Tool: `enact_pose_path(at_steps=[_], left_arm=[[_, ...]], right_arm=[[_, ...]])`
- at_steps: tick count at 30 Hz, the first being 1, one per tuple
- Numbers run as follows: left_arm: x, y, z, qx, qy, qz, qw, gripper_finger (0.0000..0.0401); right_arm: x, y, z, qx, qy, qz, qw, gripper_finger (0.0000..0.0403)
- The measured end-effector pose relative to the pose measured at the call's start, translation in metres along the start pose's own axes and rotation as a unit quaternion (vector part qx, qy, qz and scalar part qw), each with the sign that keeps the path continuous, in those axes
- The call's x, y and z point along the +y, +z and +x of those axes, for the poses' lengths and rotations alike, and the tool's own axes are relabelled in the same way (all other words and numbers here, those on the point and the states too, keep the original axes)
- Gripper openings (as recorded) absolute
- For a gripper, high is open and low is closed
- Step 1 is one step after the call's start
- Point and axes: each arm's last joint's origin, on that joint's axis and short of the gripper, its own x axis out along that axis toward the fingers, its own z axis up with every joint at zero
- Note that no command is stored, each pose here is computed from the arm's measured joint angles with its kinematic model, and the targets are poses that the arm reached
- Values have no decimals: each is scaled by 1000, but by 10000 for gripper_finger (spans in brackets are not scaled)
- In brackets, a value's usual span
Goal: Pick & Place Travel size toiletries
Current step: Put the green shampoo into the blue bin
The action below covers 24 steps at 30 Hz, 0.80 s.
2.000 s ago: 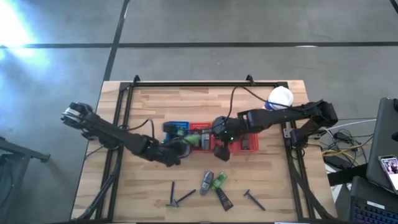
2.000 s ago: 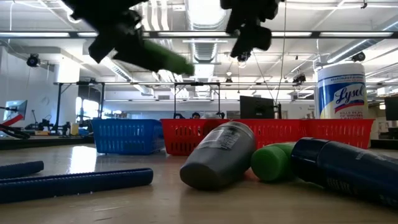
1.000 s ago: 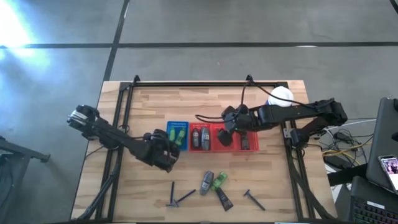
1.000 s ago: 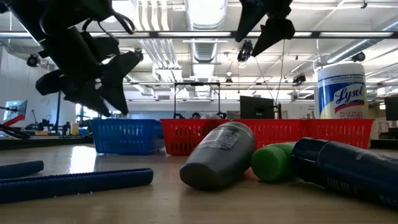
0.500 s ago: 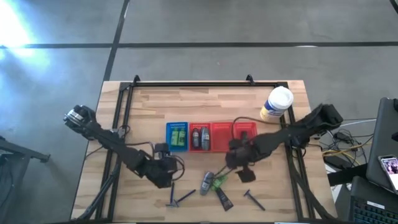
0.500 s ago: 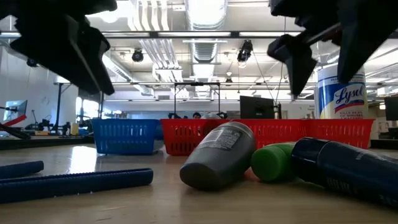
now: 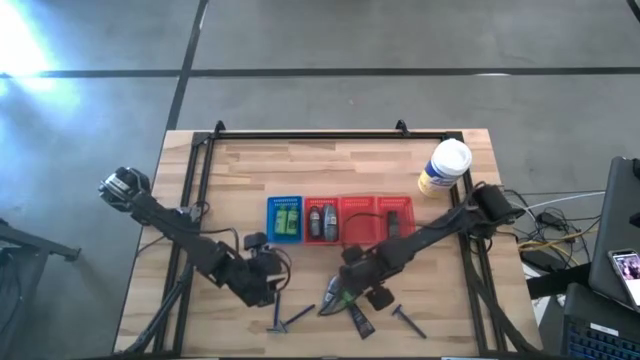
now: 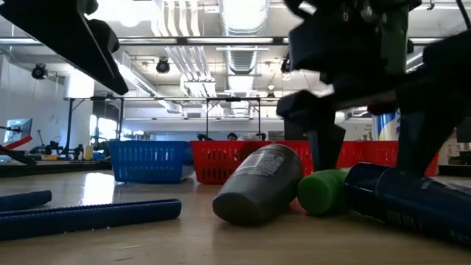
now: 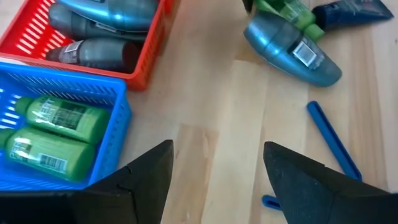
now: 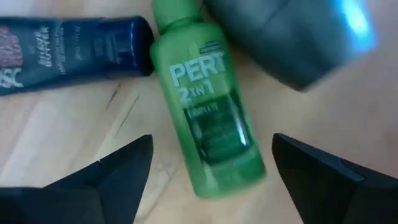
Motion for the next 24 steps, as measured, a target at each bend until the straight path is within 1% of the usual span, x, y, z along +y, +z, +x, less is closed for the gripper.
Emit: enact_pose_path(at_steps=[5,8,11,13,15,16,18,20,22,24], left_arm=[[0,-1,-1,8,-7,-1,1000,254],[1,-2,-3,12,-8,0,1000,254],[2,-2,-6,22,1,7,1000,253],[4,-1,-8,27,6,15,999,252],[4,-1,-10,26,8,31,999,252],[3,-1,-11,23,7,46,999,252],[1,0,-12,10,6,101,995,252],[-1,0,-11,-12,8,187,982,252],[-3,2,-8,-49,29,280,958,252],[-5,7,-5,-100,65,353,928,252]], right_arm=[[-2,6,14,38,4,-2,999,281],[-2,8,15,47,15,-5,999,241],[-5,10,10,41,16,-5,999,189],[-9,10,5,40,22,7,999,155],[-12,4,-5,52,30,22,998,136],[-15,4,-13,47,30,28,998,135],[-22,5,-33,22,28,49,998,135],[-33,4,-55,-6,35,83,996,135],[-46,7,-72,-40,48,133,989,147],[-61,10,-86,-70,67,188,977,161]])
